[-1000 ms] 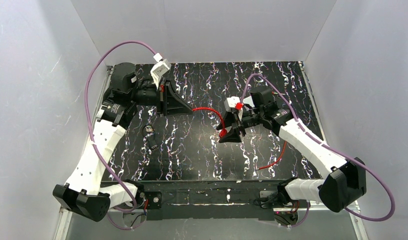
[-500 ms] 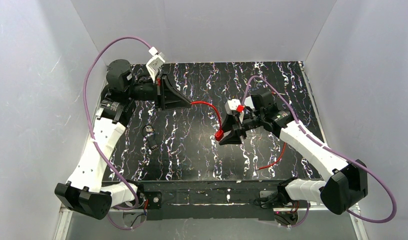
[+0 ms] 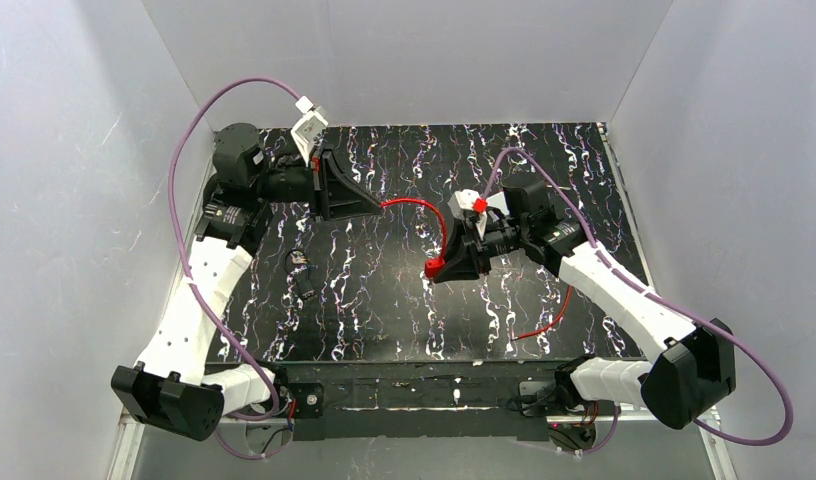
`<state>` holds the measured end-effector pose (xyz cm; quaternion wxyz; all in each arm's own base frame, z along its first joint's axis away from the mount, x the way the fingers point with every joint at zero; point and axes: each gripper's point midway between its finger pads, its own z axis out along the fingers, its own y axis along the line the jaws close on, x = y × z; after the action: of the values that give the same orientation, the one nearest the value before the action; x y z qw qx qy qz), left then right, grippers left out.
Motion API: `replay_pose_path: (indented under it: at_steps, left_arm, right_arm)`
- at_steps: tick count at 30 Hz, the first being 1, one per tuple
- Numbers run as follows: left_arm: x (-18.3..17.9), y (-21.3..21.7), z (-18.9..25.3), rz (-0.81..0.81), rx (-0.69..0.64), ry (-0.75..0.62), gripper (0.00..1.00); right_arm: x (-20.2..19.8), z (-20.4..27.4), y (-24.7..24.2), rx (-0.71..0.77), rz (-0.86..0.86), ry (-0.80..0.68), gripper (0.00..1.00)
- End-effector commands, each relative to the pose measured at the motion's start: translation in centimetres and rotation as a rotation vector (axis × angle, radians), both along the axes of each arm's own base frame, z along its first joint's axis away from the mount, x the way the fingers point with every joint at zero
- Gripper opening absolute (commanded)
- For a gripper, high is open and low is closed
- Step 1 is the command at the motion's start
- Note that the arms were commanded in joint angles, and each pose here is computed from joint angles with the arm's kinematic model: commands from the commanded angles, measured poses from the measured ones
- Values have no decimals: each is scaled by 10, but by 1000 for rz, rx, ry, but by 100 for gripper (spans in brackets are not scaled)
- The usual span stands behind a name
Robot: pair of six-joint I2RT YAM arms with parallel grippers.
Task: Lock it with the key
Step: Lock the lock.
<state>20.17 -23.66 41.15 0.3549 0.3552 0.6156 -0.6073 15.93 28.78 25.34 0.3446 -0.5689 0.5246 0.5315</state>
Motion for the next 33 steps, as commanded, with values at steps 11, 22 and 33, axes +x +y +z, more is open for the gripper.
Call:
replay_pose_path:
  at_steps: [11,22,33]
  left_arm:
    - [38,20,-48,475,64,16,0]
    - [7,-26,-93,283,145,0,0]
    - [-28,-29,-130,50,267,-46,0]
  right_arm:
    - [18,40,17,36,-153,189,1]
    - [15,32,30,-10,-118,210,1]
    - [14,21,25,-55,-113,150,1]
